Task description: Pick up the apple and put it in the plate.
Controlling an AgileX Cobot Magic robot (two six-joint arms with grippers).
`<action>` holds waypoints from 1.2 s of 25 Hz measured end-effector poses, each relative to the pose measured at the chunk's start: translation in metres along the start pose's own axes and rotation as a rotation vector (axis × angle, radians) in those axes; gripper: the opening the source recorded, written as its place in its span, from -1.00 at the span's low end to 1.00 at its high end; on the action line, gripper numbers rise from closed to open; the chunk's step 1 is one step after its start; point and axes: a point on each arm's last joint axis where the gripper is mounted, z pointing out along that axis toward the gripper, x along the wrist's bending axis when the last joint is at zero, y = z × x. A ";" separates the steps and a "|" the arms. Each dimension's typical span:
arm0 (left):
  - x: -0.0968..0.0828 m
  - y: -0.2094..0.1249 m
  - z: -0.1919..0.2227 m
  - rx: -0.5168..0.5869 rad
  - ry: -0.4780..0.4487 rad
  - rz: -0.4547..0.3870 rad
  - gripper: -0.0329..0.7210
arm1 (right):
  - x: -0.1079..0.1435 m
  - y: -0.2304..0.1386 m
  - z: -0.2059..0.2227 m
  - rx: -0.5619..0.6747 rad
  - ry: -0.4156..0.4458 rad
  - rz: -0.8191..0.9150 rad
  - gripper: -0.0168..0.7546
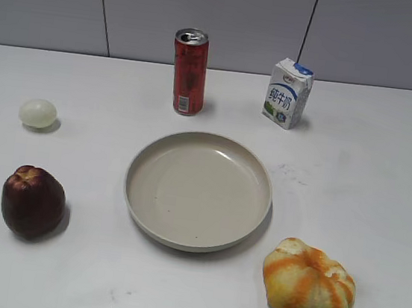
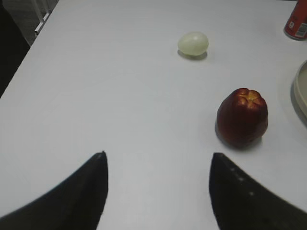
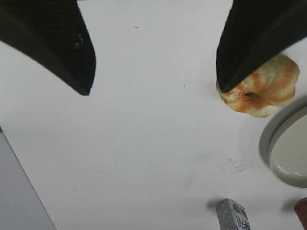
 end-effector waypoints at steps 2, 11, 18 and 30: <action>0.000 0.004 0.001 -0.004 0.000 -0.001 0.60 | 0.000 0.000 0.000 0.000 0.000 0.000 0.57; 0.000 0.047 0.025 -0.083 -0.018 -0.029 0.90 | 0.000 0.000 0.000 0.000 0.000 0.000 0.57; -0.012 0.070 0.059 -0.068 -0.165 0.049 0.77 | 0.000 0.000 0.000 0.000 0.000 0.000 0.57; -0.044 0.082 0.121 0.187 -0.339 0.276 0.70 | 0.000 0.000 0.000 0.000 0.000 0.000 0.57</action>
